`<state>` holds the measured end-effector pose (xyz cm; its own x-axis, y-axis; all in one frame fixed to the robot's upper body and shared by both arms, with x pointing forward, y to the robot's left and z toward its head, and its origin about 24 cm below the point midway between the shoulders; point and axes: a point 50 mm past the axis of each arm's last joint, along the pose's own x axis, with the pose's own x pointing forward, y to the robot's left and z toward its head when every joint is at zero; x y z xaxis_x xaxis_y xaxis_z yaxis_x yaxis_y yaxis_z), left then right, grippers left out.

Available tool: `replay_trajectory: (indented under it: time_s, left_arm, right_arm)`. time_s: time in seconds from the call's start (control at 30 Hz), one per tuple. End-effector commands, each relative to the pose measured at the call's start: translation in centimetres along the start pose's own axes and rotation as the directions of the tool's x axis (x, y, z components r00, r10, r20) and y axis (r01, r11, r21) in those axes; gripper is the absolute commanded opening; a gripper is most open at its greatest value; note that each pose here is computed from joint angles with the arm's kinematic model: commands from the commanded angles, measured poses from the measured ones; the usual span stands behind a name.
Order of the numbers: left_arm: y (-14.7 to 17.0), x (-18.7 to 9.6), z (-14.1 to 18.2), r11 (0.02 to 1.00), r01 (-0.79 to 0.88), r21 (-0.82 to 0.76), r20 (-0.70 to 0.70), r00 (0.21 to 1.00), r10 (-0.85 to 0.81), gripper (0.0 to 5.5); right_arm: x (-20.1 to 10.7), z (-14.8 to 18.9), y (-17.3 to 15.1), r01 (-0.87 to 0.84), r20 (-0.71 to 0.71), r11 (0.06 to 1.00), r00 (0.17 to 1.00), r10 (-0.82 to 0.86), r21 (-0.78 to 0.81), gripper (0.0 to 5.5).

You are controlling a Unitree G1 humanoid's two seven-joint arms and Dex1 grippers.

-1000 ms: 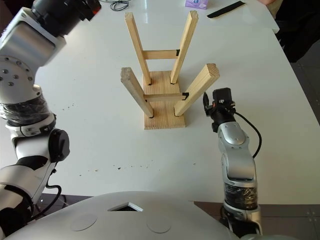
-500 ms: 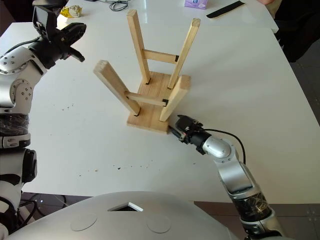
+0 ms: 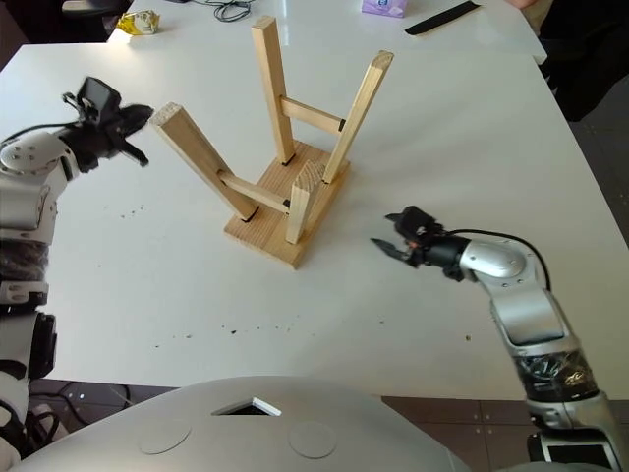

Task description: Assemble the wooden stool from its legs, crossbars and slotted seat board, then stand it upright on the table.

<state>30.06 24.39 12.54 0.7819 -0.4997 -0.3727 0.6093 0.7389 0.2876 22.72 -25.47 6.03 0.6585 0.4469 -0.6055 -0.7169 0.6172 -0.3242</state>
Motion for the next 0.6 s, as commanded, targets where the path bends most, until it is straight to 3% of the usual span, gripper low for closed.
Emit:
replay_trajectory:
  time_s: [0.03, 0.17, 0.27, 0.43, 0.6]
  left_arm:
    - [-5.0, -2.5, -0.9, 0.94, 0.339, -0.04, -0.107, 0.934, -0.341, 0.25]
    - [-5.8, -4.0, -1.0, 0.888, 0.451, -0.086, -0.167, 0.872, -0.459, 0.25]
    - [-6.6, -4.2, 0.1, 0.831, 0.53, -0.171, -0.123, 0.825, -0.552, 0.25]
    - [-9.2, -3.4, 2.5, 0.687, 0.676, -0.267, 0.032, 0.718, -0.695, 0.25]
    - [-10.8, -2.2, 1.5, 0.676, 0.677, -0.291, 0.004, 0.708, -0.707, 0.25]
  right_arm:
    - [0.4, -0.7, -4.3, 0.224, 0.029, 0.974, 0.974, -0.225, 0.034, 2.66]
    - [2.0, -0.4, -6.5, 0.394, 0.096, 0.909, 0.908, -0.408, 0.138, 2.66]
    - [3.9, 1.3, -8.1, 0.418, 0.202, 0.849, 0.846, -0.493, 0.323, 2.66]
    - [6.7, 4.3, -8.1, 0.24, 0.381, 0.86, 0.819, -0.429, 0.451, 2.66]
    - [8.5, 5.6, -7.9, 0.042, 0.451, 0.861, 0.839, -0.306, 0.506, 2.66]
